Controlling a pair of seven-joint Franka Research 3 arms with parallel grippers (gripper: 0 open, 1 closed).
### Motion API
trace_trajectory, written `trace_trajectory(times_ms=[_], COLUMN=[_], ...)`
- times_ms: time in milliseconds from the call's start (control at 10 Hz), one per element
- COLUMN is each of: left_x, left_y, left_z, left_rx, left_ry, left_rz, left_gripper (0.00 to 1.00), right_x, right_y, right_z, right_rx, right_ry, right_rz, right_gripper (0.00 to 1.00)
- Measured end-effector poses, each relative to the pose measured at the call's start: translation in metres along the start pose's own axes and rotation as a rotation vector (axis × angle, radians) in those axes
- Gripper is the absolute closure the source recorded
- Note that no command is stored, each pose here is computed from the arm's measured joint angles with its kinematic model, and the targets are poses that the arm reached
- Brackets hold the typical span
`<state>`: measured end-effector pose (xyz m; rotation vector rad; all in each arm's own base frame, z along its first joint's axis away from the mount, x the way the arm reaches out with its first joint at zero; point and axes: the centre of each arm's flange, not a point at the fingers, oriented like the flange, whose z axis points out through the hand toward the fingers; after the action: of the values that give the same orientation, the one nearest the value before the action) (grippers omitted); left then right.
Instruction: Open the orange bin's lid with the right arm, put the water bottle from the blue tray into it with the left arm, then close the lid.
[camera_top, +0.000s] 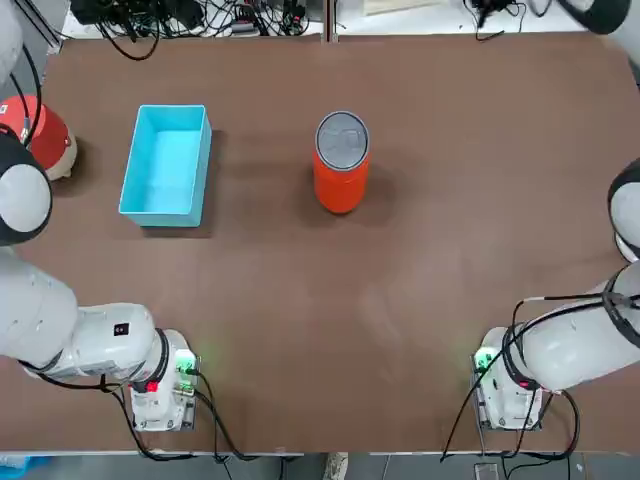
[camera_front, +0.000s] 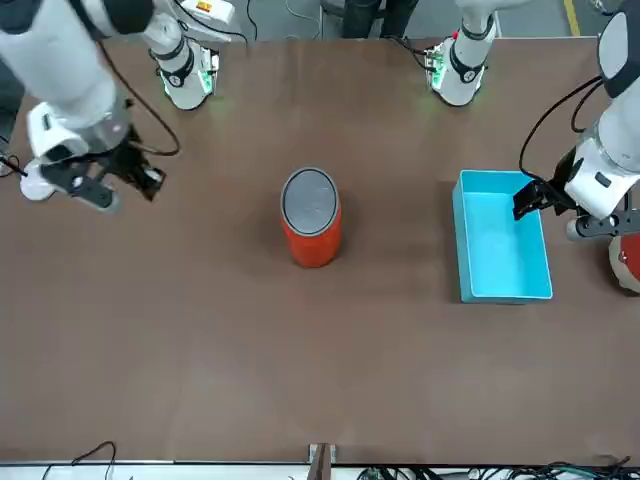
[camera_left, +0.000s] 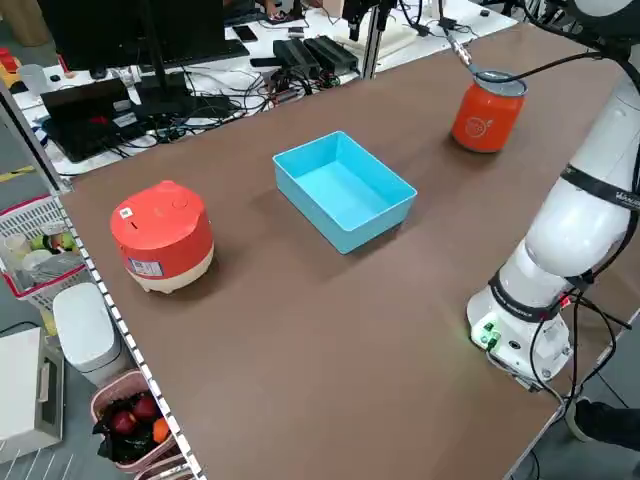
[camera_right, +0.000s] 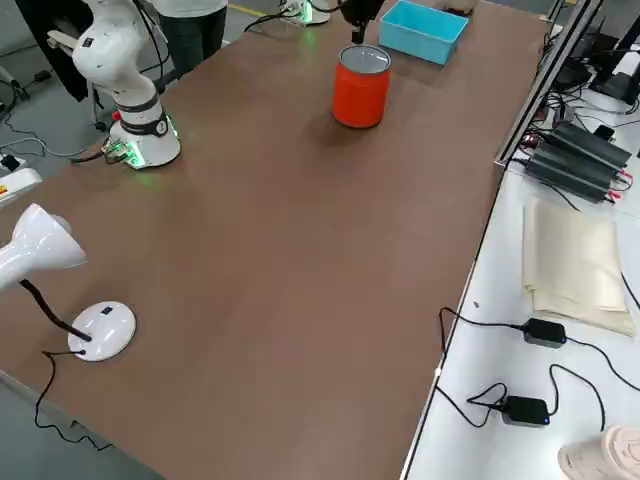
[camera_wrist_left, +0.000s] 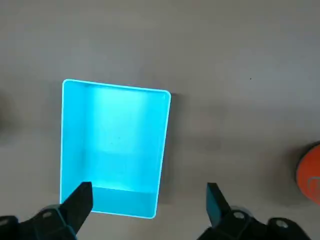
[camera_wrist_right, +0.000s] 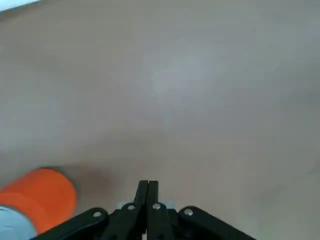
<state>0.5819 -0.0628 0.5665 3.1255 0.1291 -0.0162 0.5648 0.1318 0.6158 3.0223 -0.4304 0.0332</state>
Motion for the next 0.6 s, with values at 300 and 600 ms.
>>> trace_trajectory(times_ms=[300, 600], left_x=[0.0, 0.001], left_y=[-0.001, -0.006], left_z=[0.0, -0.001], left_rx=[0.0, 0.0], left_ry=[0.001, 0.002], left_rz=[-0.002, -0.008], left_gripper=[0.0, 0.0], right_x=[0.02, 0.028], right_y=[0.048, 0.078], right_z=[-0.002, -0.007], right_rx=[0.007, 0.011], right_ry=[-0.002, 0.008], right_rz=[-0.023, -0.091], right_gripper=[0.58, 0.13])
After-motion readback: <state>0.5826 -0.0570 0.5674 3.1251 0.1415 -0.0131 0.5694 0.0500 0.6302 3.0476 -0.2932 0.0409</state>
